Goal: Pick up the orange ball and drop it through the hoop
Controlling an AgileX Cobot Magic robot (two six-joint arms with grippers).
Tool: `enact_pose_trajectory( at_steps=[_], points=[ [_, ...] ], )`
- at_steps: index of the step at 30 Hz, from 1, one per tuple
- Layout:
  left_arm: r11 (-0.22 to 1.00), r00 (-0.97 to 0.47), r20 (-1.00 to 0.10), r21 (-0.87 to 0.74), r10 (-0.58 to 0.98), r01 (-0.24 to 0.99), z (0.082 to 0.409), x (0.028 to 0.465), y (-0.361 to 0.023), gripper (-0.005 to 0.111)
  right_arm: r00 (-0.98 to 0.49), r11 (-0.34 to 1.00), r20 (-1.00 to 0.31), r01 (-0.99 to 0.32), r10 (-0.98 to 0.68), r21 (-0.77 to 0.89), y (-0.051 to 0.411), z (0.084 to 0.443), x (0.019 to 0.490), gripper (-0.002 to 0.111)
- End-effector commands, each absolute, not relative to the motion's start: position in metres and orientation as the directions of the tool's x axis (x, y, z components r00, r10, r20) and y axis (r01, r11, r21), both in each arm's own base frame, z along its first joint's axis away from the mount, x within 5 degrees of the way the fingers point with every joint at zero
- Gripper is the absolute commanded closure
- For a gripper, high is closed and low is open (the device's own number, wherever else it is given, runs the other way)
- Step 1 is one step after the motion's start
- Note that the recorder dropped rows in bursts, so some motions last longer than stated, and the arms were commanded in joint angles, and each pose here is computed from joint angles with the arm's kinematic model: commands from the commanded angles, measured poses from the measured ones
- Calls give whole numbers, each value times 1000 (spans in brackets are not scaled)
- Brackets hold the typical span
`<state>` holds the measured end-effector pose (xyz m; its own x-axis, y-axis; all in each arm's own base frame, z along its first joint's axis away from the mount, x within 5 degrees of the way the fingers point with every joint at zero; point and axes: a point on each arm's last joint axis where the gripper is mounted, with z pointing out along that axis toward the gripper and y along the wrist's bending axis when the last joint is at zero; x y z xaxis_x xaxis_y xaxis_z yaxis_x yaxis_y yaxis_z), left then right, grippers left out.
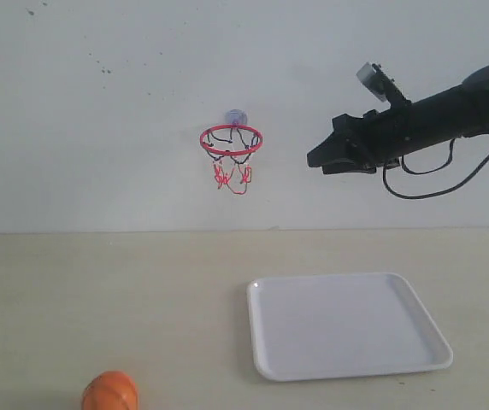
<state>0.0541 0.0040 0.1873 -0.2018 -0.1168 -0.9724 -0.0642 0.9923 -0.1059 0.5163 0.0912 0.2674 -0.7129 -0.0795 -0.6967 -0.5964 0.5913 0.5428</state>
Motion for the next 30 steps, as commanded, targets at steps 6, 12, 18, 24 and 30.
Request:
enact_pose_trajectory(
  at_steps=[6, 12, 18, 24, 30],
  points=[
    [991, -208, -970, -115, -126, -63, 186, 54, 4, 103, -751, 580, -657, -567, -71, 585, 79, 292, 496, 67],
    [991, -208, -970, -115, -126, -63, 186, 54, 4, 103, -789, 592, -602, -545, -123, 593, 77, 287, 464, 67],
    [991, -208, -970, -115, -126, -63, 186, 54, 4, 103, -820, 565, -554, -527, -142, 635, 78, 280, 408, 67],
    [991, -208, -970, -115, -126, -63, 186, 54, 4, 103, -832, 570, -543, -503, -115, 650, 77, 294, 341, 67],
    [991, -208, -970, -115, -126, -63, 186, 54, 4, 103, -891, 526, -447, -418, -78, 741, 80, 299, 274, 67]
  ],
)
